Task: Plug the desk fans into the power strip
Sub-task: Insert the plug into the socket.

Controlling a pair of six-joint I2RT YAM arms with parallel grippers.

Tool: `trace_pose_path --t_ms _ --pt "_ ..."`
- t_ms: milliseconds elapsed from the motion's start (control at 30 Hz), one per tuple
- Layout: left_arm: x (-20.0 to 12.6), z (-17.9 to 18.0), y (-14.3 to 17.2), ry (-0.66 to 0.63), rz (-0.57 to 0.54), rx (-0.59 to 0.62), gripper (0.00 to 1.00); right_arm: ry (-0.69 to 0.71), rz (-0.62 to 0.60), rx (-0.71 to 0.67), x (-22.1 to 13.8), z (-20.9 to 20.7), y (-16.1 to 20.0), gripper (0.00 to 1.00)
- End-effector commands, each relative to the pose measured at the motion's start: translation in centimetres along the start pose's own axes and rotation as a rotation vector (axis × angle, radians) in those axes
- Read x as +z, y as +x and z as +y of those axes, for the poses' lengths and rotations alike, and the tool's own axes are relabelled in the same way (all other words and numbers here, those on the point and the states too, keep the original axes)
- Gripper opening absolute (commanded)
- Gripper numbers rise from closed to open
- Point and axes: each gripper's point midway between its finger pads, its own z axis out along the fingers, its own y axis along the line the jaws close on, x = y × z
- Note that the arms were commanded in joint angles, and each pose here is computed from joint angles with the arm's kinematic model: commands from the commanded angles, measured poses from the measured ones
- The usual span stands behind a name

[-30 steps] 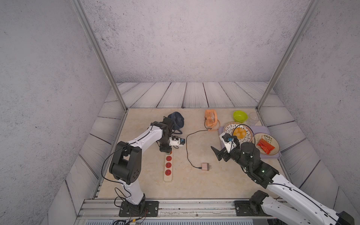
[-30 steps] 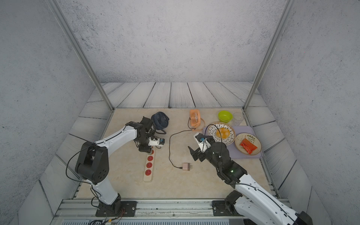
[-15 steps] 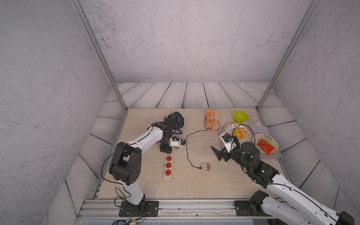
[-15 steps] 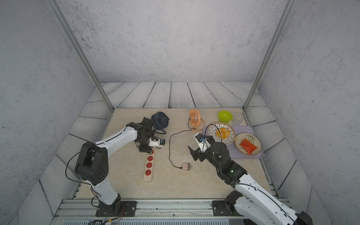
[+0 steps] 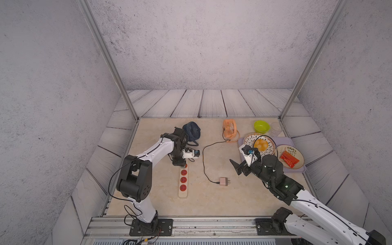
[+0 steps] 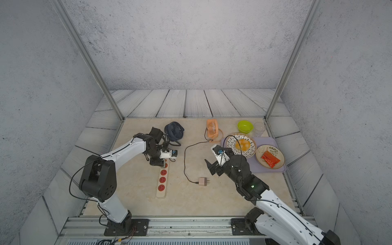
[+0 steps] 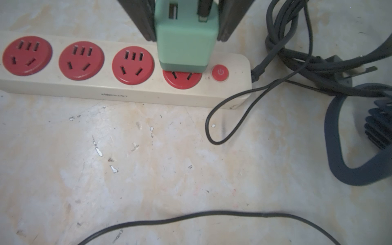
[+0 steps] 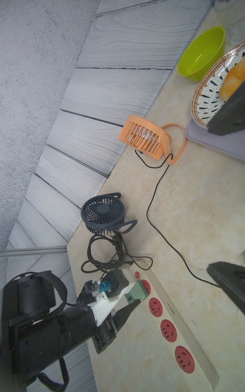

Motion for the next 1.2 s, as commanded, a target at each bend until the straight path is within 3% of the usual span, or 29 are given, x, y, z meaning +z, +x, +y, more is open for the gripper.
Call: trace_pose_path --t_ms 0,267,500,767,1167 --pt "5.7 -4.0 3.3 0.185 0.157 -0.042 0.0 0.0 -0.017 0.001 -0.3 0.0 -0.4 0.99" --pt "5.2 -3.6 3.3 0.151 0.182 -0.022 0.01 0.0 -0.019 0.0 -0.3 0.0 -0.5 0.99" --pt "2.8 -2.5 1.8 0.102 0.126 -0.031 0.3 -0.001 -0.017 -0.002 -0.2 0.0 -0.4 0.99" --pt "-0.2 -1.3 0.5 0.039 0.08 -0.03 0.47 0.001 -0.014 -0.001 -0.2 0.0 -0.3 0.99" --pt "-2.5 -0.6 -1.0 -0.01 0.045 -0.022 0.63 -0.006 -0.011 0.0 0.0 0.1 -0.2 0.99"
